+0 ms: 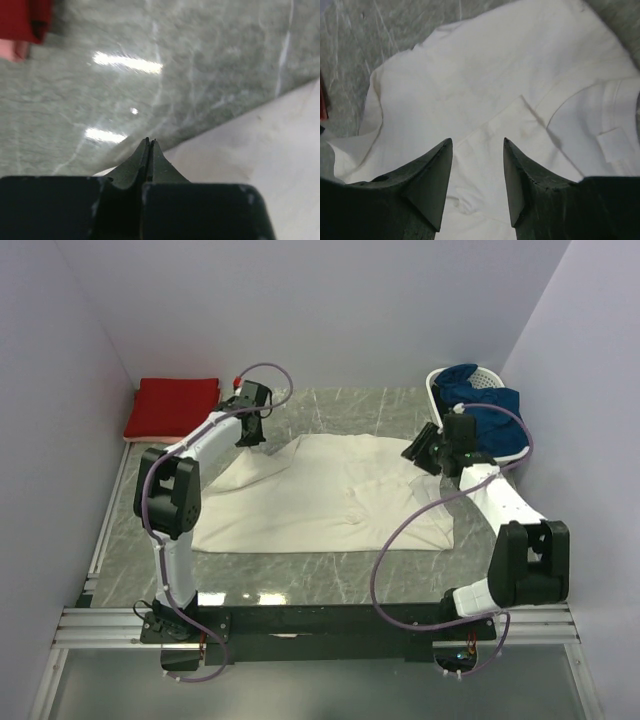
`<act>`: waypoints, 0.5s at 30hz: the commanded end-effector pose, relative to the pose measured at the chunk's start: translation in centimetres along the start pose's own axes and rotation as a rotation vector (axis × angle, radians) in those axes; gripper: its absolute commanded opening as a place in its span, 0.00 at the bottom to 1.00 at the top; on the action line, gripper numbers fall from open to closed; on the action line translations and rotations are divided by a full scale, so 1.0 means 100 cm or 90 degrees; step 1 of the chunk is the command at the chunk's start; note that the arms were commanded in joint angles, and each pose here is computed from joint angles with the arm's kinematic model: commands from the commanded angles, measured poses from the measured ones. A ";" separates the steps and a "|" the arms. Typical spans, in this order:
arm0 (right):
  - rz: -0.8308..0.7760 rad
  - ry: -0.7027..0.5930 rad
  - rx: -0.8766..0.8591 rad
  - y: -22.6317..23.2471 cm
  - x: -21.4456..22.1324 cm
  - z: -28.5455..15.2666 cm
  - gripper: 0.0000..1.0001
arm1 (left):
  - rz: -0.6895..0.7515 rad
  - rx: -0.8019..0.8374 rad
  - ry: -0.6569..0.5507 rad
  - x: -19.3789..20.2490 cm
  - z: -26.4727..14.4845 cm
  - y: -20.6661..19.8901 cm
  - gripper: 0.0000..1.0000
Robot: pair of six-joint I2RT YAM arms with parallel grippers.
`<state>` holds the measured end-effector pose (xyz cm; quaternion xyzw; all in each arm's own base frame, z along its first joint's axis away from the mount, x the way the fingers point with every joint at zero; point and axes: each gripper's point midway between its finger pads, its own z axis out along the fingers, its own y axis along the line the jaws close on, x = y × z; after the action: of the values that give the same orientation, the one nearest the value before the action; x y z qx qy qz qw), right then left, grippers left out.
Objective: Fold and stack the t-shirts
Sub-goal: Fold the tshirt
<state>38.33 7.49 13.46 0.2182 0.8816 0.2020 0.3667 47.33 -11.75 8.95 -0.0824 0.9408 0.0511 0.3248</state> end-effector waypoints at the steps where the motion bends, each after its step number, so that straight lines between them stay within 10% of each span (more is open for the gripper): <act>1: 0.016 -0.021 0.002 -0.001 -0.033 0.008 0.52 | -0.042 -0.028 -0.057 -0.043 -0.014 0.025 0.01; 15: 0.061 -0.012 0.040 -0.018 -0.059 0.050 0.52 | -0.135 -0.077 -0.073 -0.070 0.023 0.084 0.01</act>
<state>44.20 4.07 10.87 0.2700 0.8848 0.1790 0.3349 50.88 -2.97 11.31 -0.1817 0.9130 0.0814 0.3560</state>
